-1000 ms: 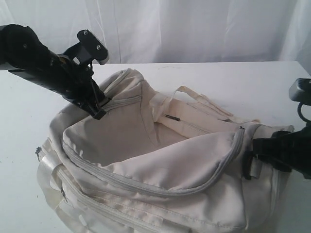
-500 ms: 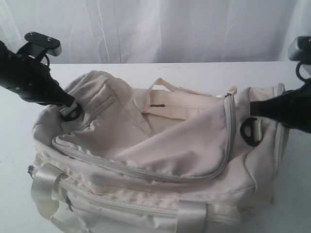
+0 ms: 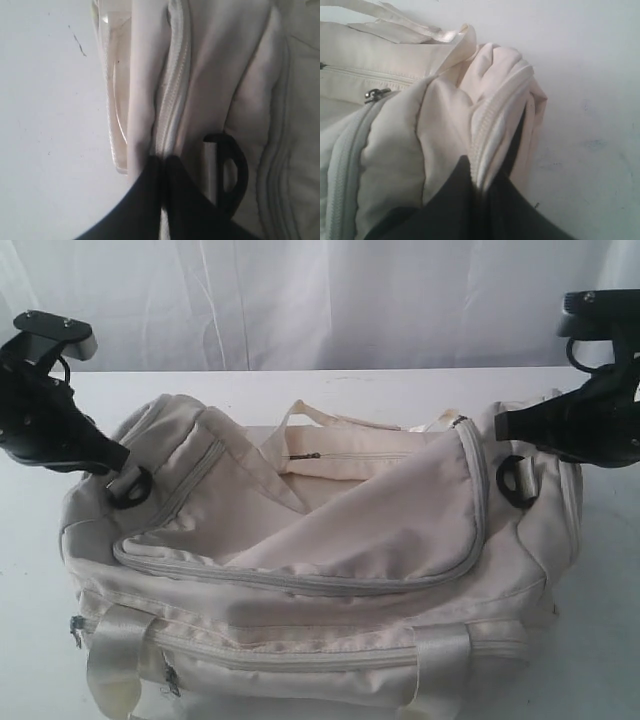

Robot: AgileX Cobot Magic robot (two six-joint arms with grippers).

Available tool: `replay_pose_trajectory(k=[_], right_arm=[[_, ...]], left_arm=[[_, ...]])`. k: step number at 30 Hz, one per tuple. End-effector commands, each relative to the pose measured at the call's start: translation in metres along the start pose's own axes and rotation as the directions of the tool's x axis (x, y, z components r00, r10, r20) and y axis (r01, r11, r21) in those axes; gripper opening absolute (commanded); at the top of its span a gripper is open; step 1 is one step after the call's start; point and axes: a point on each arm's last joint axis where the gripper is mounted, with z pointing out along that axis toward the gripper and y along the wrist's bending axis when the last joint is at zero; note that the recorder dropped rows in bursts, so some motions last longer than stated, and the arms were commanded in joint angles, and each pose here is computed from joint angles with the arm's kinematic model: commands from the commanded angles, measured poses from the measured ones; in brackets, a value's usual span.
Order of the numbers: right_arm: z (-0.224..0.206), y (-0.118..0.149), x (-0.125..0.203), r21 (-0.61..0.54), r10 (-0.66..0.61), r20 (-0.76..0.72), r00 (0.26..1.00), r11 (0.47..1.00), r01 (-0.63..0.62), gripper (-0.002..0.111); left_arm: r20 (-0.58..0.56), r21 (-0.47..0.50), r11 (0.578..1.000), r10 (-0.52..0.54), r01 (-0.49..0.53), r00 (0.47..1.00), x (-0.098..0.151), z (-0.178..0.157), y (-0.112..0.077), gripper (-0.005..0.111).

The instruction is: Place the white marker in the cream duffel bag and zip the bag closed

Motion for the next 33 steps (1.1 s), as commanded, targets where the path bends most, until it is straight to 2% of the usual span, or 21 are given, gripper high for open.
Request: replay_pose_trajectory(k=[1, 10, 12, 14, 18, 20, 22, 33], right_arm=[[-0.001, -0.003, -0.01, 0.01, -0.029, 0.057, 0.998, 1.0, 0.028, 0.0], [-0.001, -0.003, -0.01, 0.012, -0.06, 0.054, 0.997, 0.998, 0.06, 0.0], [-0.002, -0.002, -0.011, 0.006, -0.07, 0.069, 0.995, 0.998, 0.07, 0.005], [-0.006, -0.002, -0.013, 0.002, -0.066, 0.09, 0.994, 0.998, 0.066, 0.016], [-0.013, -0.001, -0.015, 0.001, -0.068, 0.113, 0.991, 0.998, 0.068, 0.035], [-0.017, -0.001, -0.015, 0.003, -0.082, 0.115, 0.99, 0.997, 0.082, 0.038], [-0.023, -0.001, -0.015, 0.003, -0.084, 0.121, 0.989, 0.996, 0.084, 0.038], [-0.078, 0.0, -0.018, -0.019, -0.049, 0.293, 0.955, 0.998, 0.057, 0.038]], left_arm=[[-0.038, 0.011, 0.999, -0.048, 0.049, 0.998, 0.017, 0.008, -0.002, 0.0], [-0.026, 0.002, 0.999, -0.044, 0.044, 0.999, 0.018, 0.009, -0.002, 0.0], [-0.007, 0.001, 1.0, -0.021, 0.021, 1.0, 0.017, 0.006, -0.002, 0.0], [0.04, -0.001, 1.0, -0.014, 0.014, 0.999, 0.013, 0.0, -0.003, 0.008], [0.12, -0.02, 1.0, -0.009, 0.011, 0.993, 0.007, -0.018, -0.005, 0.032], [0.152, -0.022, 1.0, -0.012, 0.016, 0.988, 0.005, -0.027, -0.006, 0.044], [0.181, -0.014, 0.999, -0.027, 0.03, 0.983, 0.004, -0.035, -0.008, 0.052], [0.319, -0.021, 0.999, -0.023, 0.031, 0.948, 0.003, -0.081, -0.017, 0.054]])
